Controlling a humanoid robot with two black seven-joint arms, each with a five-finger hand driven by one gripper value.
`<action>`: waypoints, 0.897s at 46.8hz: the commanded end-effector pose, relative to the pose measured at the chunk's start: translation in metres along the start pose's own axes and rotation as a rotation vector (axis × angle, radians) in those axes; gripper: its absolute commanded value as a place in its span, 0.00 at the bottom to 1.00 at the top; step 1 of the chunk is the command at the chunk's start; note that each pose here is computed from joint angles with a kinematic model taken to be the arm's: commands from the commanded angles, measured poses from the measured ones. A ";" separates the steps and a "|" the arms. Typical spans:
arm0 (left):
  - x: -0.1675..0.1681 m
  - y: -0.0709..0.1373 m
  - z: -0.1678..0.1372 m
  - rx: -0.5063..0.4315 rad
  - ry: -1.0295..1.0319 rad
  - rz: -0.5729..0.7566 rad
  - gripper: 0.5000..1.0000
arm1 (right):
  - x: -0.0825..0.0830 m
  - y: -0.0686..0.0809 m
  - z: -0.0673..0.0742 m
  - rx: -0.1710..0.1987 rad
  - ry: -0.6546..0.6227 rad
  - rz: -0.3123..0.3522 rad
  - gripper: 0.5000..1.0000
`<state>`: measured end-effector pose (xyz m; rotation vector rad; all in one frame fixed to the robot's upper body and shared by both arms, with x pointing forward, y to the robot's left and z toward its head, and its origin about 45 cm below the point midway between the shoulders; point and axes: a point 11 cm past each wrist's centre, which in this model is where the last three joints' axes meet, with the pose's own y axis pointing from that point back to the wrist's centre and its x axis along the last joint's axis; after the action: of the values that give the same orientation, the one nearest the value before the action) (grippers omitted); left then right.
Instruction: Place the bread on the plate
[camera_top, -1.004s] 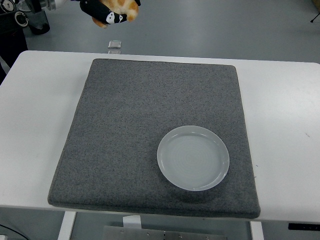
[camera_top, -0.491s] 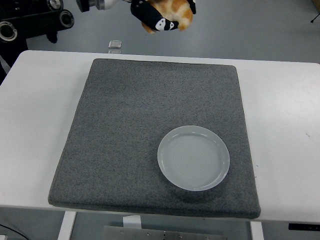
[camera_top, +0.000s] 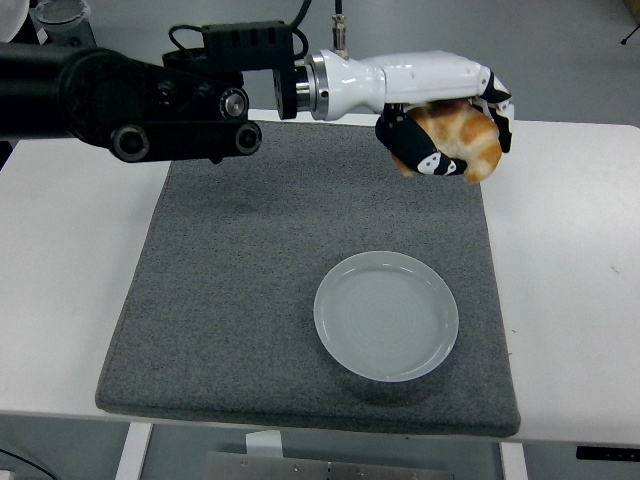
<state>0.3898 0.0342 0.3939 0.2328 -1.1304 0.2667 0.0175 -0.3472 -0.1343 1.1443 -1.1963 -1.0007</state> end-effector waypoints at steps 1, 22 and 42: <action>-0.015 -0.003 0.002 -0.019 -0.005 -0.016 0.00 | 0.000 0.000 0.000 0.000 0.000 0.000 0.86; -0.102 0.001 -0.005 -0.072 -0.016 -0.118 0.00 | 0.000 0.000 0.000 0.000 -0.003 0.000 0.86; -0.163 0.026 -0.036 -0.013 0.004 -0.149 0.00 | 0.000 0.000 0.000 0.000 -0.003 0.000 0.86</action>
<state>0.3476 0.0506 0.2418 0.2916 -1.1152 0.1223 0.0176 -0.3472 -0.1343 1.1432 -1.1987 -1.0030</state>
